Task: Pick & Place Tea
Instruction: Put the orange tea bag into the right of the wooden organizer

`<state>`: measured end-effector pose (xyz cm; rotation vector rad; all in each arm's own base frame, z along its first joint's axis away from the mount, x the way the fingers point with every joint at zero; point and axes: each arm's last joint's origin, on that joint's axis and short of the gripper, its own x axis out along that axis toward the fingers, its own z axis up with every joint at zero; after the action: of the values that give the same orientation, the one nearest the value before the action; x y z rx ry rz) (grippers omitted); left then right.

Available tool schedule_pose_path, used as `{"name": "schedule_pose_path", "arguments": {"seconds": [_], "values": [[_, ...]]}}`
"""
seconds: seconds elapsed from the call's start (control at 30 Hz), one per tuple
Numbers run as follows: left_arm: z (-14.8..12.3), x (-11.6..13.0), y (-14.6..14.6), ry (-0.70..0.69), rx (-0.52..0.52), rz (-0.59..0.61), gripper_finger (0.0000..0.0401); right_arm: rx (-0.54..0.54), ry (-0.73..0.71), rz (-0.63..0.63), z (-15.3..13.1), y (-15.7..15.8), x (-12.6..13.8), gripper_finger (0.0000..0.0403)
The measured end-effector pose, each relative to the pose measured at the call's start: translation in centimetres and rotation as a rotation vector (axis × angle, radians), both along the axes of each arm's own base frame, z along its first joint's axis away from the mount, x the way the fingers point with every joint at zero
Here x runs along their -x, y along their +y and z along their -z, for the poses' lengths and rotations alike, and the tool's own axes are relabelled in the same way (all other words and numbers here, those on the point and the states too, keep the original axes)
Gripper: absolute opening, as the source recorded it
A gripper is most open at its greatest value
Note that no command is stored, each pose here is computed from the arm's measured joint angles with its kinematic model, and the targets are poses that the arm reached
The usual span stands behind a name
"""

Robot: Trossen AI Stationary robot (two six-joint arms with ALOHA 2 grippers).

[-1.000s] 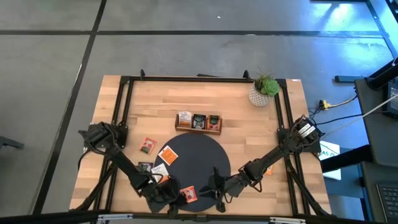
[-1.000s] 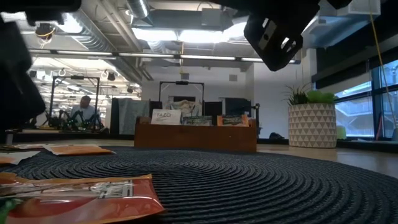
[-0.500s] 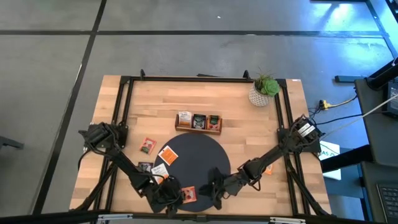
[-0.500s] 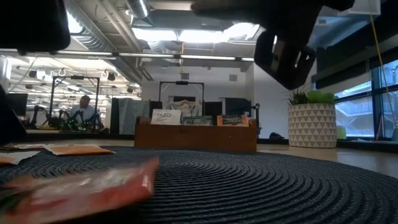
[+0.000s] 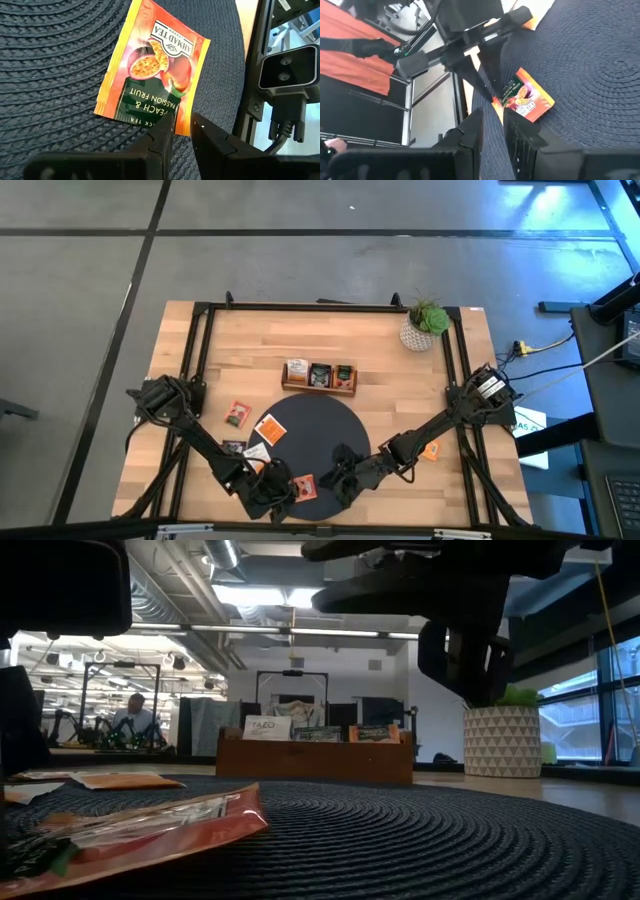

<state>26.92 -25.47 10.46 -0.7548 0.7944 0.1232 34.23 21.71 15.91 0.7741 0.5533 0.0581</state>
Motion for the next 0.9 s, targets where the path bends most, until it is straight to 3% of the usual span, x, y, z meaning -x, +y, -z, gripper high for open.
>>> {"name": "schedule_pose_path", "arguments": {"seconds": [0.2, 0.33, 0.57, 0.67, 0.9], "values": [[0.0, 0.0, 0.0, 0.002, -0.009, 0.006, 0.0066, -0.042, 0.016, -0.04, 0.0, 0.0, -0.1, 0.0097], [0.1, 0.0, 0.0, 0.009, -0.011, 0.023, 0.0066, -0.085, 0.065, -0.044, 0.2, -0.4, -0.2, 0.0149], [0.1, 0.1, 0.0, 0.017, -0.025, 0.061, 0.0066, -0.042, 0.055, -0.046, 0.2, -1.2, -0.6, 0.0231], [0.1, 0.1, 0.0, 0.019, -0.026, 0.063, 0.0066, -0.121, 0.149, -0.033, 0.7, -2.1, -0.9, 0.0239], [0.2, 0.1, 0.0, 0.02, -0.036, 0.083, 0.0066, -0.174, 0.238, -0.055, 2.2, -4.8, -2.3, 0.022]]}}
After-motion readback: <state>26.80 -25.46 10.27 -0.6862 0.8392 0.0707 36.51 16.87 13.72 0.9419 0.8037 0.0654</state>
